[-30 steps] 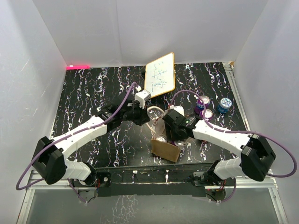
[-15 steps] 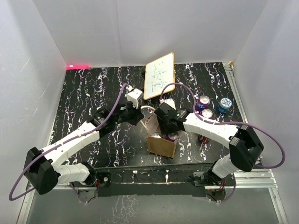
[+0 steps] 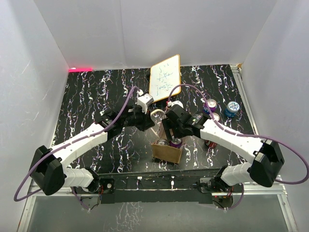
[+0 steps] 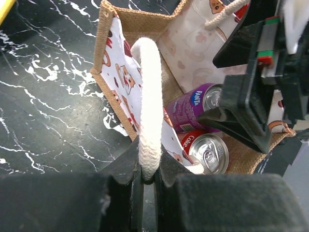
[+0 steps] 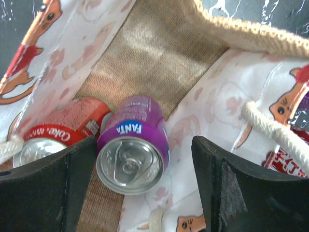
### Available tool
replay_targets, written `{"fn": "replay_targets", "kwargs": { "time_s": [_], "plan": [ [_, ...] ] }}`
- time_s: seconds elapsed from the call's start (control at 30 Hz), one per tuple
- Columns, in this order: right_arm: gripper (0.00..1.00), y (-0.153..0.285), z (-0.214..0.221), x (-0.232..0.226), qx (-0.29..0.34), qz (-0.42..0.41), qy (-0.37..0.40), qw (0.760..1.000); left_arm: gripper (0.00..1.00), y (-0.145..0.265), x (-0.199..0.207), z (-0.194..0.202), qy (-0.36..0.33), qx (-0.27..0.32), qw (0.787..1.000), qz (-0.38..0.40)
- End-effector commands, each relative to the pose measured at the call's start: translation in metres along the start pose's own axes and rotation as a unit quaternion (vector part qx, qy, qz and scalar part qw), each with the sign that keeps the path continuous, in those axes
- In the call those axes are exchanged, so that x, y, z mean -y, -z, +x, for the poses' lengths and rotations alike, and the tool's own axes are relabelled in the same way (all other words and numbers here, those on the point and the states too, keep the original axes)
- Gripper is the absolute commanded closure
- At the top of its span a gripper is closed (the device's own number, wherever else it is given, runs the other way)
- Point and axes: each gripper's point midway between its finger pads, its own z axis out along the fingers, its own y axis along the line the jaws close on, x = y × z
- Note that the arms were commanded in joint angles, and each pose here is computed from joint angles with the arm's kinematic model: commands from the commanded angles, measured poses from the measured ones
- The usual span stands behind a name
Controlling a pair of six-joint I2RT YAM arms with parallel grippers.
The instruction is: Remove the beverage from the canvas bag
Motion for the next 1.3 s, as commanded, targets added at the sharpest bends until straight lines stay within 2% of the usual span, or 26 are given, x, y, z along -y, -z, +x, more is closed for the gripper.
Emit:
{"fn": "replay_targets", "kwargs": {
  "time_s": [0.0, 0.53, 0.87, 1.07, 1.27],
  "plan": [
    [0.18, 0.021, 0.006, -0.003, -0.010, -0.028, 0.011, 1.000, 1.00, -0.003, 0.018, -0.008, 0.005, -0.003, 0.999, 0.049],
    [0.18, 0.030, 0.028, -0.018, -0.042, -0.100, 0.053, 0.993, 1.00, -0.006, 0.013, -0.004, 0.007, -0.014, 0.999, 0.037],
    [0.17, 0.009, 0.037, -0.008, -0.082, -0.045, 0.039, 0.995, 1.00, -0.008, 0.008, -0.001, 0.007, -0.020, 0.999, 0.026],
    [0.17, -0.011, 0.022, -0.011, -0.046, -0.033, 0.034, 0.998, 1.00, -0.008, 0.009, 0.000, 0.008, -0.020, 0.999, 0.031],
    [0.17, -0.031, 0.020, -0.009, -0.037, -0.012, 0.031, 0.999, 1.00, -0.010, 0.011, 0.000, 0.010, -0.026, 0.999, 0.039]
  ]
}}
